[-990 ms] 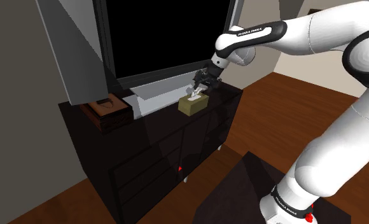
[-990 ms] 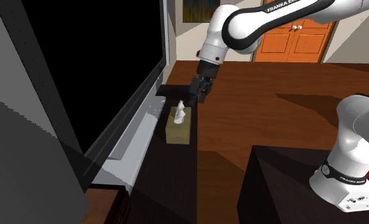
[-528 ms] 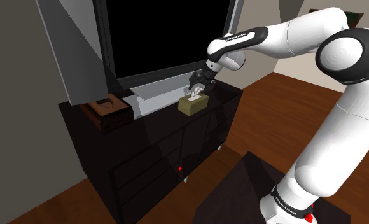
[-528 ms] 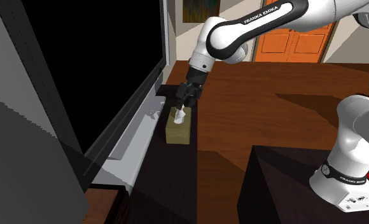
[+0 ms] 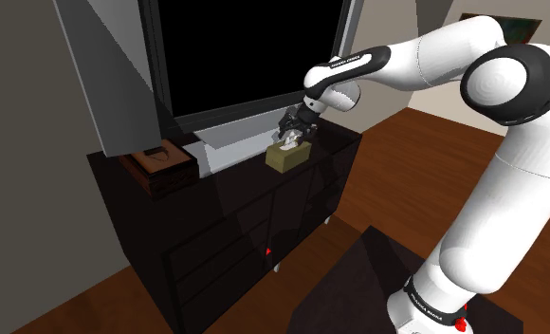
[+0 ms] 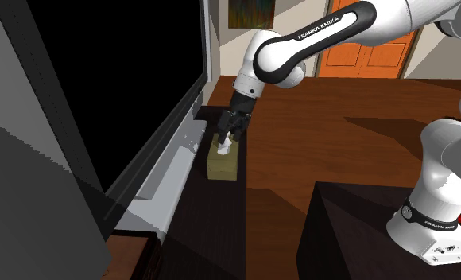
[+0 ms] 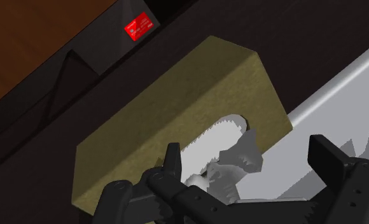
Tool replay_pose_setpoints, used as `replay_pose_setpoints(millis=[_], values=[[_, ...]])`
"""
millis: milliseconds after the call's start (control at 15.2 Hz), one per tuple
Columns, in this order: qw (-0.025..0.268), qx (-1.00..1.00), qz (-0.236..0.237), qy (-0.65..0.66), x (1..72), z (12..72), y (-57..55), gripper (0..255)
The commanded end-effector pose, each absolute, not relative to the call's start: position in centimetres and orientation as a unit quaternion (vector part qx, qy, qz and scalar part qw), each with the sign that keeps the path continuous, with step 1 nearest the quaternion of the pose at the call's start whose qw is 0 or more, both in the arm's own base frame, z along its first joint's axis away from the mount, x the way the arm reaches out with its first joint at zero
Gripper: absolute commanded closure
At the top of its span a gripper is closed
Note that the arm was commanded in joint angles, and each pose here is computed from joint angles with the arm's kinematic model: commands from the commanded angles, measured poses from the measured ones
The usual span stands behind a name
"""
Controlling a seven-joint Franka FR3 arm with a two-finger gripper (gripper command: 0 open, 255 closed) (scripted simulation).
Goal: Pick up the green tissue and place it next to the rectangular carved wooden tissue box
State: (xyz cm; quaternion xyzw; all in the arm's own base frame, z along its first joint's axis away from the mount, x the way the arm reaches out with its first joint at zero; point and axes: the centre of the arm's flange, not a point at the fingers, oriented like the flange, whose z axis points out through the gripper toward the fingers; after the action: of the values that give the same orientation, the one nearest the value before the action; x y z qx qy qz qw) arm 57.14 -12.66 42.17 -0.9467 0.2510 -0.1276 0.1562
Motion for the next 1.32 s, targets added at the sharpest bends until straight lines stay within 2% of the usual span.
replay_pose_setpoints(millis=[0,132,198,792,858,1254], values=[[0.156,-0.947,-0.128,0.251,57.1,42.2,-12.6,0],[0.156,-0.947,-0.128,0.251,57.1,42.2,-12.7,0],[0.156,-0.947,-0.128,0.251,57.1,42.2,-12.7,255],[0.156,-0.947,-0.128,0.251,57.1,42.2,-12.7,255],[0.156,-0.947,-0.128,0.251,57.1,42.2,-12.7,0],[0.175,-0.977,-0.117,-0.033,59.9,45.3,-21.5,0]])
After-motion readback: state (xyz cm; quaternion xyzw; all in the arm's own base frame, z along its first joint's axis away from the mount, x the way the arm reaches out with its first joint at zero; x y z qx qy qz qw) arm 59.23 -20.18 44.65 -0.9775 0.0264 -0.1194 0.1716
